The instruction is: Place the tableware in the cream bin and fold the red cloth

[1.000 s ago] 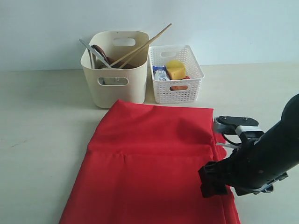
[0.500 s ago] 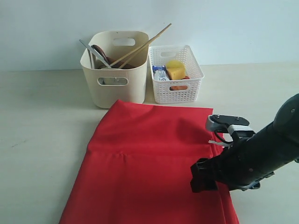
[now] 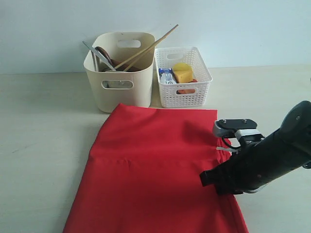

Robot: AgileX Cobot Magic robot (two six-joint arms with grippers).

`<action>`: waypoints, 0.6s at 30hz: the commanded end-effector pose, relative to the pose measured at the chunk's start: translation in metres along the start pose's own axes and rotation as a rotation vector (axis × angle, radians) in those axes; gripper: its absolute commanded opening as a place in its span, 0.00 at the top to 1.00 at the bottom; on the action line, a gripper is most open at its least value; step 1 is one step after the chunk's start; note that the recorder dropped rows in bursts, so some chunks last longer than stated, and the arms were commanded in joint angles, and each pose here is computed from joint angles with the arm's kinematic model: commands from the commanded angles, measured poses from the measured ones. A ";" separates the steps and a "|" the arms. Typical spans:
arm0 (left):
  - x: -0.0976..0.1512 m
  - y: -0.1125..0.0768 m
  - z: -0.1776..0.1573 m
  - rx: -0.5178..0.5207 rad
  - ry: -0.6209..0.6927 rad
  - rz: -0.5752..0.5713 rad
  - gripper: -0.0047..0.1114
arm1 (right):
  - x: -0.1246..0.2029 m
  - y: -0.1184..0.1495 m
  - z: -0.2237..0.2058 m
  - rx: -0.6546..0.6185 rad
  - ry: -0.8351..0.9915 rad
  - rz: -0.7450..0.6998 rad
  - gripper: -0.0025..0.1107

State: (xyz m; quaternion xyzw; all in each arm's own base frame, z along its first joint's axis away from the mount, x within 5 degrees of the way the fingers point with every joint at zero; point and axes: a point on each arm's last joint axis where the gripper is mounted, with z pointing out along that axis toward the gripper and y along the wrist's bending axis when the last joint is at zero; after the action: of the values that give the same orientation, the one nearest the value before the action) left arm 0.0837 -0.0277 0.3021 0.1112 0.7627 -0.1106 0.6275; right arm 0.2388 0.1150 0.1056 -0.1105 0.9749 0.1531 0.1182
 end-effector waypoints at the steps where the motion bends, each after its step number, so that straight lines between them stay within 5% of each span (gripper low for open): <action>1: 0.001 0.000 0.001 -0.004 -0.001 -0.002 0.96 | -0.004 0.001 0.002 -0.006 0.026 -0.059 0.98; 6: 0.001 0.000 0.001 -0.004 -0.001 -0.002 0.96 | -0.008 -0.002 -0.002 0.035 0.085 -0.068 0.98; 18: 0.041 0.001 -0.023 -0.002 -0.087 0.000 0.96 | -0.018 -0.030 -0.028 0.413 0.328 -0.087 0.98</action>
State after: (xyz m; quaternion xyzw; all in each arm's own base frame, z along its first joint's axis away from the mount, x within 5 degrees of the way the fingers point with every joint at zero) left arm 0.0597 -0.0202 0.2744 0.1091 0.7431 -0.1135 0.6504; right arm 0.2574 0.0930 0.1256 -0.1497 0.9882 -0.0330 0.0065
